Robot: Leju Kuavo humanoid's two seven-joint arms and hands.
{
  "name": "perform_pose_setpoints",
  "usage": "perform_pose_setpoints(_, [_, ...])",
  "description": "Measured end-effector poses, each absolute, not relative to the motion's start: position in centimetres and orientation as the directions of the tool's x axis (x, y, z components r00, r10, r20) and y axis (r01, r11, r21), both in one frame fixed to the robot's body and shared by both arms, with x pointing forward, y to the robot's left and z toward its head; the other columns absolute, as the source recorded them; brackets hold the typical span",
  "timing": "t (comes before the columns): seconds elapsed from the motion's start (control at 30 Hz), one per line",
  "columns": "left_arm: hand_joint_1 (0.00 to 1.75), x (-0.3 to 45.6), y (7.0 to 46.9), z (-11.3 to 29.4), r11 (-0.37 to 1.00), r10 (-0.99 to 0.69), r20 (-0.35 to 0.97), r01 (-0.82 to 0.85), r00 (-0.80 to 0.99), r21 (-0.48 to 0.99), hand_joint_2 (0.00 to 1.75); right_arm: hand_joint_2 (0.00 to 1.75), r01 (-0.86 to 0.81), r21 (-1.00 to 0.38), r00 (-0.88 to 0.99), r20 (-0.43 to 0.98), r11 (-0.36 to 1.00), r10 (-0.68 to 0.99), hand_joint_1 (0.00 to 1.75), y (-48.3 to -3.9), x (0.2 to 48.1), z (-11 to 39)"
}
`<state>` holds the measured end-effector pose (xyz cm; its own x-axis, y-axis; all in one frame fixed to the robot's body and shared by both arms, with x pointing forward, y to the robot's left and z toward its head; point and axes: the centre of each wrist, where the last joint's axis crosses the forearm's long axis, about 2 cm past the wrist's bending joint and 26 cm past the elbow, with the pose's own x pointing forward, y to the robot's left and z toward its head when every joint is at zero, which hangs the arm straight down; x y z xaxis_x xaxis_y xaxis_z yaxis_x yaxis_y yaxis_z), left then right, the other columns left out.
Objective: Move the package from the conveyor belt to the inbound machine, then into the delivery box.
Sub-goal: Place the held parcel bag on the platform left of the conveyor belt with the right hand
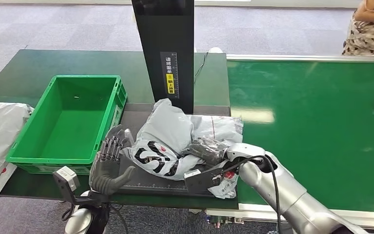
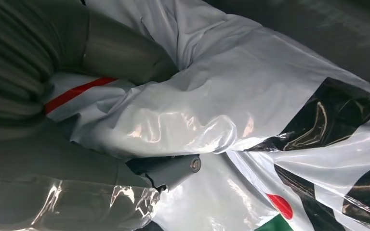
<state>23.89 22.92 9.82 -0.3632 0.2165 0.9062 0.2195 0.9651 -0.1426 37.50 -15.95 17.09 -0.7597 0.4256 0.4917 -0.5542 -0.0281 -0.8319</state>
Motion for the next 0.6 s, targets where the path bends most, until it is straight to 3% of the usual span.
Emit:
perform_pose_setpoints(0.1, [0.0,23.9,23.1,9.8,0.967,0.217,0.905,0.205,-0.365,-0.149,1.75,1.75,-0.516,-0.855,-0.758,0.423,-0.059,0.497,1.69,-16.2,38.1,16.9])
perform_pose_setpoints(0.23, [0.0,23.9,23.2,9.9,0.968,0.224,0.903,0.188,-0.367,-0.164,1.75,1.75,-0.504,-0.863,-0.763,0.422,-0.042,0.49,0.07,-16.7,38.3,16.1])
perform_pose_setpoints(0.27, [0.0,24.0,23.2,9.9,0.968,0.228,0.901,0.185,-0.368,-0.169,1.75,1.75,-0.501,-0.865,-0.769,0.43,-0.026,0.474,0.0,-16.8,38.3,16.0])
perform_pose_setpoints(0.6, [0.0,24.0,23.2,10.2,0.965,0.251,0.886,0.172,-0.389,-0.198,1.75,1.75,-0.487,-0.849,-0.816,0.526,0.203,0.241,0.0,-16.9,37.2,15.7])
